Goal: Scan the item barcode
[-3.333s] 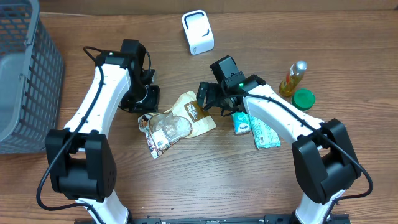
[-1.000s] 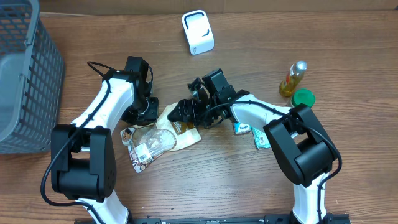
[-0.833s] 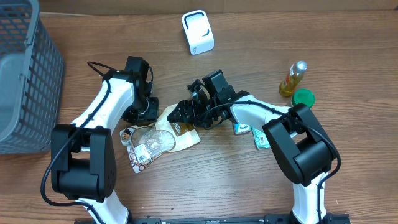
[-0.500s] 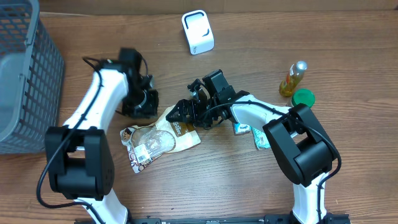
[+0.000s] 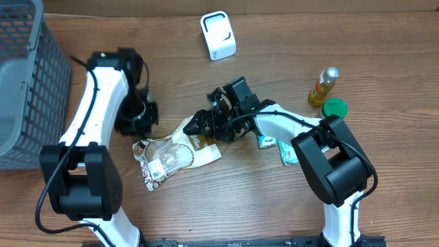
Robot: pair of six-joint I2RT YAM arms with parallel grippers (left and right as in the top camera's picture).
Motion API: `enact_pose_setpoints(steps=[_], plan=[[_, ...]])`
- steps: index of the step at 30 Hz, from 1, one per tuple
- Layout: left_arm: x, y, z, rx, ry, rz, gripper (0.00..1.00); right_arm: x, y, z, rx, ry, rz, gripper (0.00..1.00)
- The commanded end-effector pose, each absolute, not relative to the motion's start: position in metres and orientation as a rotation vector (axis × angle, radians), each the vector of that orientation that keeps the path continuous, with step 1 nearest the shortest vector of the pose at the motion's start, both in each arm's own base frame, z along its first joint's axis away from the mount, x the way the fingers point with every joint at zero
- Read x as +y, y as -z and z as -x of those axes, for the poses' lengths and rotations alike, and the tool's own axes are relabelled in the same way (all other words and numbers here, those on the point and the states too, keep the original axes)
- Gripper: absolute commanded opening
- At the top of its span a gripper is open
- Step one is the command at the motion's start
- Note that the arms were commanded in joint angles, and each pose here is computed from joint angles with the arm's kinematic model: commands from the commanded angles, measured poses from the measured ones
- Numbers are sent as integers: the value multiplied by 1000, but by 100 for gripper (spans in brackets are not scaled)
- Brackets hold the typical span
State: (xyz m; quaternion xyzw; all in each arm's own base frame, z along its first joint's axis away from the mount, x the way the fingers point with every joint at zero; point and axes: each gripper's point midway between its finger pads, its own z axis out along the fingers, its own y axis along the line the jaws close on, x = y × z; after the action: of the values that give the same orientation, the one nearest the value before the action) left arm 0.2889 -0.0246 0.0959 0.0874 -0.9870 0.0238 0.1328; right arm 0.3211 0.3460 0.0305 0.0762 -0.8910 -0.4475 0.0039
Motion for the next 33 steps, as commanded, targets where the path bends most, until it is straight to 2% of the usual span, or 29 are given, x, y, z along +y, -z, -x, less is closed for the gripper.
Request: enact_pose_setpoints(steps=[1, 3, 8, 22, 26, 28, 33], plan=[[-11, -72, -260, -2770, 75, -291, 7, 331, -2, -322, -2891, 1225, -163, 98], [-6, -60, -251, -2746, 116, -308, 4, 329, 0, -321, -2897, 1205, -154, 98], [-5, -38, -240, -2732, 139, -352, 4, 325, 3, -319, -2914, 1168, -186, 99], [-20, -15, -281, -2909, -2, -397, 7, 314, 13, -308, -2903, 1052, -118, 99], [-27, -14, -290, -2941, -74, -405, 7, 312, 15, -305, -2889, 1033, -82, 96], [-29, -13, -292, -2949, -80, -401, 8, 311, 16, -303, -2880, 1028, -67, 88], [-36, -13, -293, -2960, -78, -367, 9, 311, 17, -298, -2849, 1036, -32, 85]])
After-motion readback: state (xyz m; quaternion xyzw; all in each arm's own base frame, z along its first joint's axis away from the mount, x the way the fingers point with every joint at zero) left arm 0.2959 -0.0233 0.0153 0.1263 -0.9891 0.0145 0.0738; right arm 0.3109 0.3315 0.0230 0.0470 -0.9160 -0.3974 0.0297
